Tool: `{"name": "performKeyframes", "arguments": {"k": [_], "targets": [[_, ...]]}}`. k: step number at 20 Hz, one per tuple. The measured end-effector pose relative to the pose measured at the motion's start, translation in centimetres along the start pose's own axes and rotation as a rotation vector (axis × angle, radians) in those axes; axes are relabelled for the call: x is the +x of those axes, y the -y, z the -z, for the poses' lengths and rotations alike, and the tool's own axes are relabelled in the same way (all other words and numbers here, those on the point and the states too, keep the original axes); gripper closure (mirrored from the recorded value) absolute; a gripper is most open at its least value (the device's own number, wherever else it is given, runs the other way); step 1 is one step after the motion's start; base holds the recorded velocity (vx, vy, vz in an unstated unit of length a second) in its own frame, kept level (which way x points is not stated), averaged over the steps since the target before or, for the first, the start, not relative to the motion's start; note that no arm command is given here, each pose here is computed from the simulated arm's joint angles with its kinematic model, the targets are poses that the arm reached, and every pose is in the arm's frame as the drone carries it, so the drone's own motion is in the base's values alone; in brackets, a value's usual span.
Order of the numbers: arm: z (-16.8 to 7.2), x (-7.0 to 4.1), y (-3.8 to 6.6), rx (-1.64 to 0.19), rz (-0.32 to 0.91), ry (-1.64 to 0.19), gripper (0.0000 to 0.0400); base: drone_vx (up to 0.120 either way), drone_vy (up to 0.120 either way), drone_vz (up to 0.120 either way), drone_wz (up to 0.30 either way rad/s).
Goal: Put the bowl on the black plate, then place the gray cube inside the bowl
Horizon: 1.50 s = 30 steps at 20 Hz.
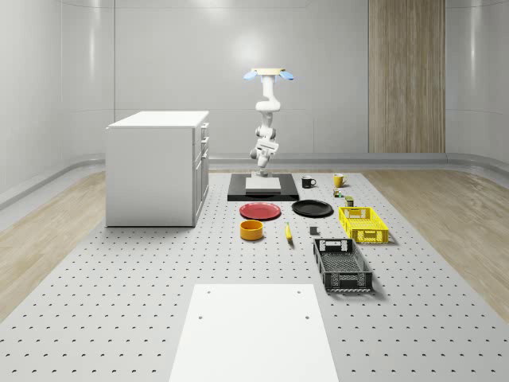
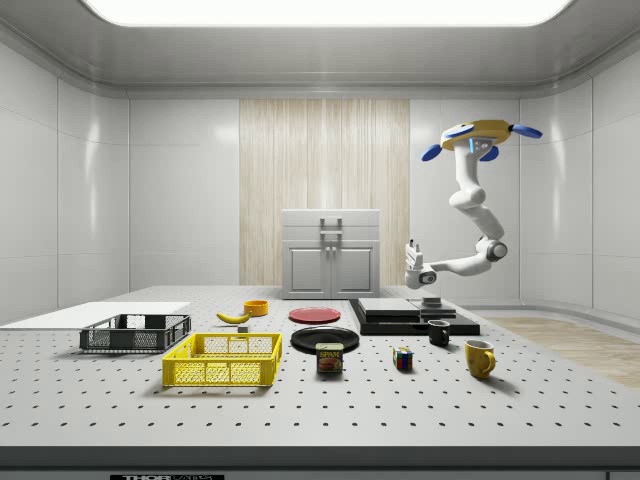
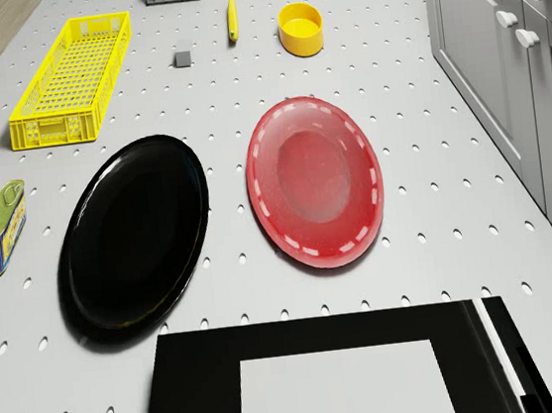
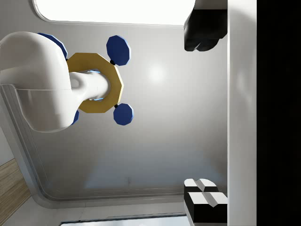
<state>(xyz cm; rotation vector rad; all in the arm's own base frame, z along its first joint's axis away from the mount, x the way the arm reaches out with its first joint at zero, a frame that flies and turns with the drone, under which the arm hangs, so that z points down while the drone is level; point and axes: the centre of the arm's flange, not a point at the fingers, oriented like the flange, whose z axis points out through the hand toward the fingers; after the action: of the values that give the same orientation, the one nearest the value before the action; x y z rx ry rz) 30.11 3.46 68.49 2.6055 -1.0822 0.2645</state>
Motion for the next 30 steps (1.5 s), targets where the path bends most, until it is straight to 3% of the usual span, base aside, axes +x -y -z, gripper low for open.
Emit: {"name": "performKeyframes", "arguments": {"k": [3,6,9,12,15,19,24,30], "targets": [[-0.3,-1.6,1.6,-0.158,0.005,-0.161,0.0,0.12,0.0,-0.12,0.0],[-1.6,-3.8,3.7,-0.401,0.012,-0.404,0.0,0.12,0.0,-0.12,0.0],[-5.0,-6.1,5.9,-0.731,0.021,-0.734,0.0,0.12,-0.12,-0.067,0.0],[-9.9,-7.2,6.8,-1.098,0.031,-1.098,0.0,0.12,-0.12,0.0,0.0],[-14.1,-6.6,6.1,-1.414,0.04,-1.412,0.0,0.12,-0.12,-0.04,0.0],[-17.3,-5.1,4.5,-1.689,0.051,-1.685,0.0,0.12,-0.12,-0.12,0.0],[-18.7,-3.8,3.2,-1.855,0.062,-1.852,0.0,0.12,-0.12,-0.12,0.0],[-19.2,-3.2,2.5,-1.93,0.069,-1.929,0.0,0.12,-0.047,0.0,0.0]]}}
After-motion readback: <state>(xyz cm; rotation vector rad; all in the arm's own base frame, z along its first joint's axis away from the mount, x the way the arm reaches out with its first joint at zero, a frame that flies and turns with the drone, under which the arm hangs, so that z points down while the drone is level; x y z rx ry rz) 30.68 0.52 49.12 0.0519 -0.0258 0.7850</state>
